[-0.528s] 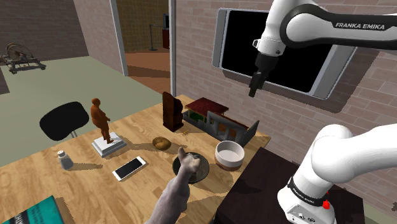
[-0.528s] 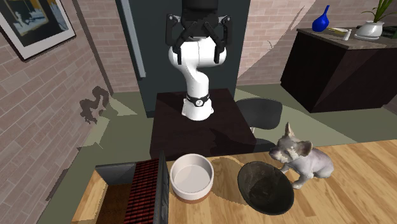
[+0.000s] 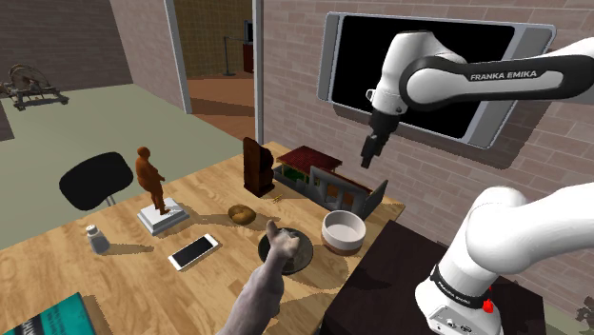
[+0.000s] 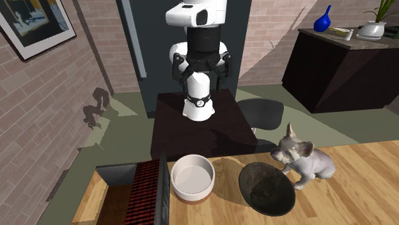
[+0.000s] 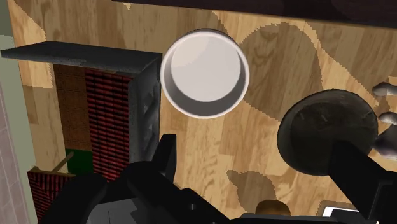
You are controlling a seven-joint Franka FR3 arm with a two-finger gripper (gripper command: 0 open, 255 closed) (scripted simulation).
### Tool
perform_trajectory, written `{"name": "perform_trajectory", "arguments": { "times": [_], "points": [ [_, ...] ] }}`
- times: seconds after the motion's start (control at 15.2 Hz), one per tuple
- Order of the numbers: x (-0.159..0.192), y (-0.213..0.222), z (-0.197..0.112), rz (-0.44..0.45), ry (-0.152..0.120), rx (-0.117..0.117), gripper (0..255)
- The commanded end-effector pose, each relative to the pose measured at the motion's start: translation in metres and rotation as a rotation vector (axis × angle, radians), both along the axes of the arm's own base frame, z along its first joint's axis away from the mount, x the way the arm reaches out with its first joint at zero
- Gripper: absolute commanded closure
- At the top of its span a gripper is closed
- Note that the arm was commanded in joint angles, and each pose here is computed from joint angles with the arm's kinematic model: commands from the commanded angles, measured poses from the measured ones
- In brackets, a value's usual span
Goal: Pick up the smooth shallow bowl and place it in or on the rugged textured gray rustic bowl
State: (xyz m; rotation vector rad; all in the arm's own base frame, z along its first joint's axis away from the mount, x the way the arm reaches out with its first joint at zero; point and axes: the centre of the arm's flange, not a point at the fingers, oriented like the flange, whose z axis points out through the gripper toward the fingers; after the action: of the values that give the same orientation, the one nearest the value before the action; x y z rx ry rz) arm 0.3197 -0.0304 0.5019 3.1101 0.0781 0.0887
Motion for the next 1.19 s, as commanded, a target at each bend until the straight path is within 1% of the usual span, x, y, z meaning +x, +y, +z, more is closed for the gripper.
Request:
{"name": "perform_trajectory", "arguments": {
  "times": [0.0,1.12],
  "points": [
    [0.004,0.003,-0.027,0.0,0.001,0.004,0],
    [0.035,0.024,-0.248,0.0,0.028,0.036,0]
  ]
}}
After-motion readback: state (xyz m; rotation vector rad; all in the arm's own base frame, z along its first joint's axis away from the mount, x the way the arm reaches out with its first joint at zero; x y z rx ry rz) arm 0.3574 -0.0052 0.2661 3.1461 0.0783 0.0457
